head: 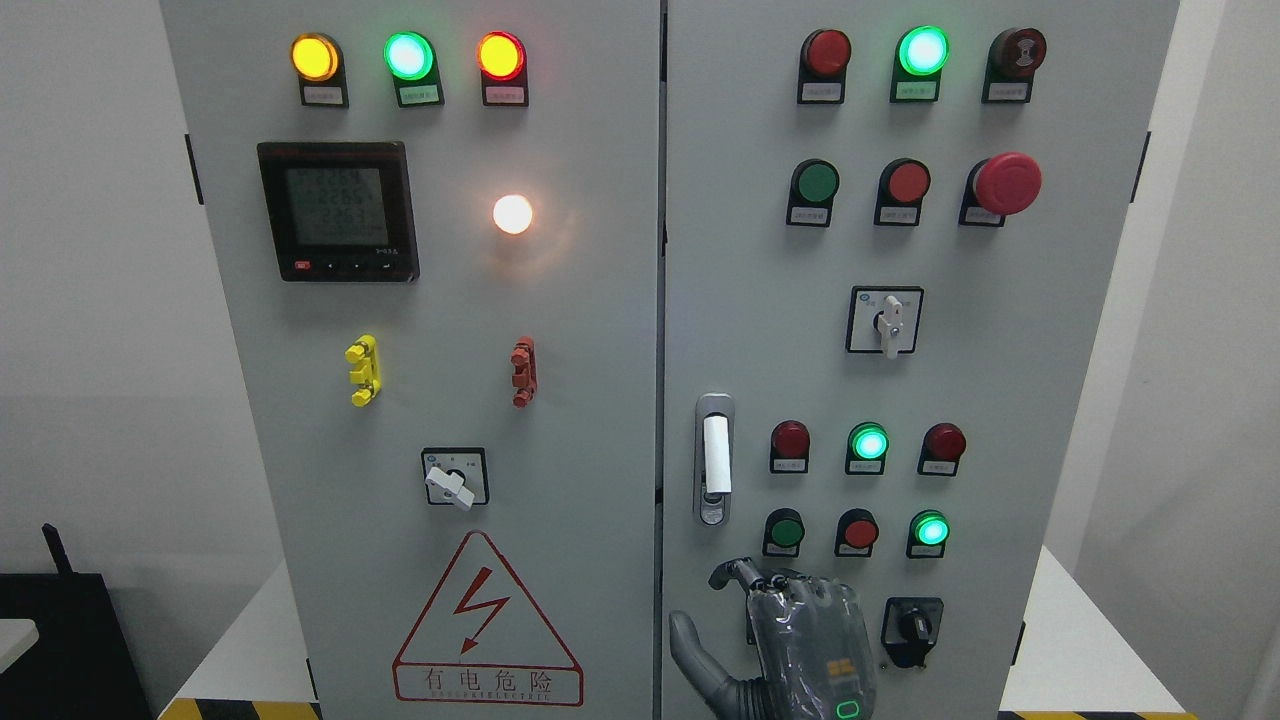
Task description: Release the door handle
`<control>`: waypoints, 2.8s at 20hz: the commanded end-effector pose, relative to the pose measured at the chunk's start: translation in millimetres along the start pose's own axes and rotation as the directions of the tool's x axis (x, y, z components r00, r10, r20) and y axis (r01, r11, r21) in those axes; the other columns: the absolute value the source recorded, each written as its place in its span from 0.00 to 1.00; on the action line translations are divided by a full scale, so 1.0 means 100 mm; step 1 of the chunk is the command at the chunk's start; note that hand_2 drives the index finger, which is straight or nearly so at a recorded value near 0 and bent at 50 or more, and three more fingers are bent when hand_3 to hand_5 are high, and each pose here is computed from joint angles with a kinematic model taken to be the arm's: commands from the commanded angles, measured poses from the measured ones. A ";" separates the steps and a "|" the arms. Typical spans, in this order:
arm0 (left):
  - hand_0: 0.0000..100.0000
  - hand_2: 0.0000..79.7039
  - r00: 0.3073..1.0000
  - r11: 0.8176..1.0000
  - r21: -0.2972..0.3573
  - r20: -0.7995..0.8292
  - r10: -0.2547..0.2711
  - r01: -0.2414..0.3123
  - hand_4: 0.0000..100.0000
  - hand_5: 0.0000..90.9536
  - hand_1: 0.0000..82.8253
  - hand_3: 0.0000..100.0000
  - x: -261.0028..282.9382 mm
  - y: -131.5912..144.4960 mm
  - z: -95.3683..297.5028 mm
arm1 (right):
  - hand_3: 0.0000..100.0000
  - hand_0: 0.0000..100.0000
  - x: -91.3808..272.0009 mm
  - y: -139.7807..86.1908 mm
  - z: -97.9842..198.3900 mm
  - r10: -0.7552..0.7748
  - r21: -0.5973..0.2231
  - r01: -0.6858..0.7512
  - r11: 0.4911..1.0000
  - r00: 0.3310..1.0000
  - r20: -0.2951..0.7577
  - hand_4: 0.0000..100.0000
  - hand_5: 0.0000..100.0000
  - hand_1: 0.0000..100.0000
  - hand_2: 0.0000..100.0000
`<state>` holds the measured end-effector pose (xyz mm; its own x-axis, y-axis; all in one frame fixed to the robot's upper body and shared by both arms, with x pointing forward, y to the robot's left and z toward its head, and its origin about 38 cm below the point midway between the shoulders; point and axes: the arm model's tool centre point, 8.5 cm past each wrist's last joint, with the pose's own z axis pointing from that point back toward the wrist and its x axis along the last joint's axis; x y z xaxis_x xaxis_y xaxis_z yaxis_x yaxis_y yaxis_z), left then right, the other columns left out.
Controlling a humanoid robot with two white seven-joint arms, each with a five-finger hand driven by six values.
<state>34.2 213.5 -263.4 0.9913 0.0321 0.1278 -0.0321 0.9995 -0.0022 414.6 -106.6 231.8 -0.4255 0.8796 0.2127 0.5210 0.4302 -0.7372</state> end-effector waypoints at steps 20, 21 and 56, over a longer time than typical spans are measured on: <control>0.12 0.00 1.000 1.000 -0.002 0.010 -0.027 0.027 0.00 0.00 0.47 0.00 0.03 0.00 0.00 | 1.00 0.31 0.05 -0.18 -0.16 0.001 -0.069 0.000 0.998 1.000 0.019 1.00 1.00 0.49 1.00; 0.12 0.00 1.000 1.000 -0.002 0.010 -0.027 0.027 0.00 0.00 0.47 0.00 0.03 0.00 0.00 | 1.00 0.31 0.06 -0.20 -0.18 0.001 -0.073 0.000 0.997 1.000 0.021 1.00 1.00 0.49 1.00; 0.12 0.00 1.000 1.000 -0.002 0.010 -0.027 0.027 0.00 0.00 0.47 0.00 0.03 0.00 0.00 | 1.00 0.38 0.06 -0.46 -0.59 0.070 -0.123 -0.070 0.990 0.998 -0.002 1.00 1.00 0.59 1.00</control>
<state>34.2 213.5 -263.4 0.9913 0.0321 0.1279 -0.0321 0.9995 -0.0022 429.7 -109.0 296.5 -0.3904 0.9065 0.1609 0.6267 0.3897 -0.6749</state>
